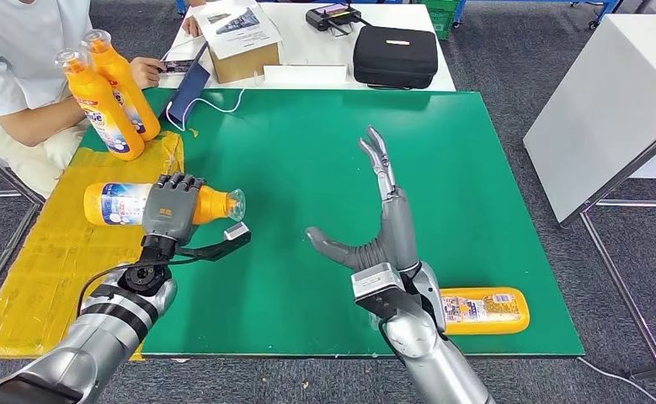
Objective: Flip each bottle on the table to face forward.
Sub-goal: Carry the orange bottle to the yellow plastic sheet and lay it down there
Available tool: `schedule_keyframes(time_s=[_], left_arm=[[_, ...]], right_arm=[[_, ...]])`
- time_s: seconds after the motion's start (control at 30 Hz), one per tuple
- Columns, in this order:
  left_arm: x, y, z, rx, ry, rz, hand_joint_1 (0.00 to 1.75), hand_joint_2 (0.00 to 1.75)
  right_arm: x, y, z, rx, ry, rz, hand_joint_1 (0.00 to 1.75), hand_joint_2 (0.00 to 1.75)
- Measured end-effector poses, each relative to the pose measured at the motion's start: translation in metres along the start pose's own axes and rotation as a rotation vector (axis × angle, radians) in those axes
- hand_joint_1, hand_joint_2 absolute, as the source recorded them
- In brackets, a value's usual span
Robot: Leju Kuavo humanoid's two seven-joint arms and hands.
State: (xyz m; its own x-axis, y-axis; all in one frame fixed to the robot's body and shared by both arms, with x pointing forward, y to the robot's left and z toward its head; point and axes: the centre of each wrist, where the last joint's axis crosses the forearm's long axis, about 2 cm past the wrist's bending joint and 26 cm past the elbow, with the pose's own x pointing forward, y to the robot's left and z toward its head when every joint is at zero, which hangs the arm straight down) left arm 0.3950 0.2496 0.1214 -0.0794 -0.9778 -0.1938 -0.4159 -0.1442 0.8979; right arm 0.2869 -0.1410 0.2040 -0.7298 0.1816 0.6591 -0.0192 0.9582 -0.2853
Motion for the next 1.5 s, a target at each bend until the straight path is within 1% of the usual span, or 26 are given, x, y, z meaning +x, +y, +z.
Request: schedule_keyframes(time_s=[0.2, 0.23, 0.33, 0.37, 0.5, 0.77, 0.83, 0.93, 1.03, 1.13, 1.2, 1.27, 1.33, 1.4, 1.5], left_arm=[[-0.009, -0.017, 0.012, -0.099, -0.012, -0.035, 1.75, 1.75], [-0.011, -0.019, 0.014, -0.113, -0.013, -0.041, 1.51, 1.75], [-0.016, -0.027, 0.021, -0.165, -0.009, -0.049, 0.2, 1.75], [-0.018, -0.03, 0.023, -0.185, -0.001, -0.047, 0.0, 1.75], [-0.024, -0.037, 0.031, -0.264, 0.036, -0.03, 0.0, 1.75], [-0.033, -0.039, 0.029, -0.372, 0.094, 0.068, 0.0, 1.75], [-0.034, -0.039, 0.028, -0.397, 0.114, 0.148, 0.0, 1.75], [-0.035, -0.039, 0.026, -0.408, 0.148, 0.337, 0.0, 1.75], [-0.036, -0.038, 0.024, -0.377, 0.176, 0.502, 0.0, 1.75], [-0.034, -0.037, 0.024, -0.304, 0.17, 0.691, 0.0, 1.75], [-0.031, -0.038, 0.028, -0.216, 0.165, 0.856, 0.0, 1.75], [-0.028, -0.036, 0.032, -0.124, 0.193, 0.988, 0.0, 1.75], [-0.026, -0.03, 0.034, -0.057, 0.245, 1.068, 0.0, 1.75], [-0.027, -0.022, 0.036, -0.007, 0.283, 1.11, 0.0, 1.75], [-0.031, -0.011, 0.04, 0.059, 0.294, 1.129, 0.0, 1.75]], right_arm=[[-0.001, -0.002, -0.002, 0.005, -0.011, -0.014, 0.0, 1.75], [-0.001, -0.002, -0.002, 0.008, -0.014, -0.016, 0.0, 1.75], [0.0, -0.001, -0.004, 0.015, -0.024, -0.02, 0.0, 1.75], [0.0, -0.001, -0.004, 0.017, -0.025, -0.02, 0.0, 1.75], [0.001, 0.0, -0.004, 0.024, -0.026, -0.014, 0.0, 1.75], [0.0, 0.0, -0.005, 0.036, -0.018, 0.001, 0.0, 1.75], [0.0, 0.0, -0.005, 0.038, -0.018, 0.006, 0.0, 1.75], [0.0, 0.0, -0.004, 0.041, -0.017, 0.018, 0.0, 1.75], [0.0, 0.0, -0.004, 0.045, -0.017, 0.029, 0.0, 1.75], [0.0, 0.0, -0.004, 0.06, -0.014, 0.063, 0.0, 1.75], [-0.002, -0.002, -0.002, 0.099, 0.001, 0.127, 0.0, 1.75], [-0.008, -0.003, 0.003, 0.168, 0.032, 0.225, 0.0, 1.75], [-0.016, -0.006, 0.011, 0.241, 0.063, 0.33, 0.0, 1.75], [-0.024, -0.009, 0.02, 0.298, 0.091, 0.405, 0.0, 1.75], [-0.033, -0.014, 0.033, 0.345, 0.125, 0.455, 0.0, 1.75]])
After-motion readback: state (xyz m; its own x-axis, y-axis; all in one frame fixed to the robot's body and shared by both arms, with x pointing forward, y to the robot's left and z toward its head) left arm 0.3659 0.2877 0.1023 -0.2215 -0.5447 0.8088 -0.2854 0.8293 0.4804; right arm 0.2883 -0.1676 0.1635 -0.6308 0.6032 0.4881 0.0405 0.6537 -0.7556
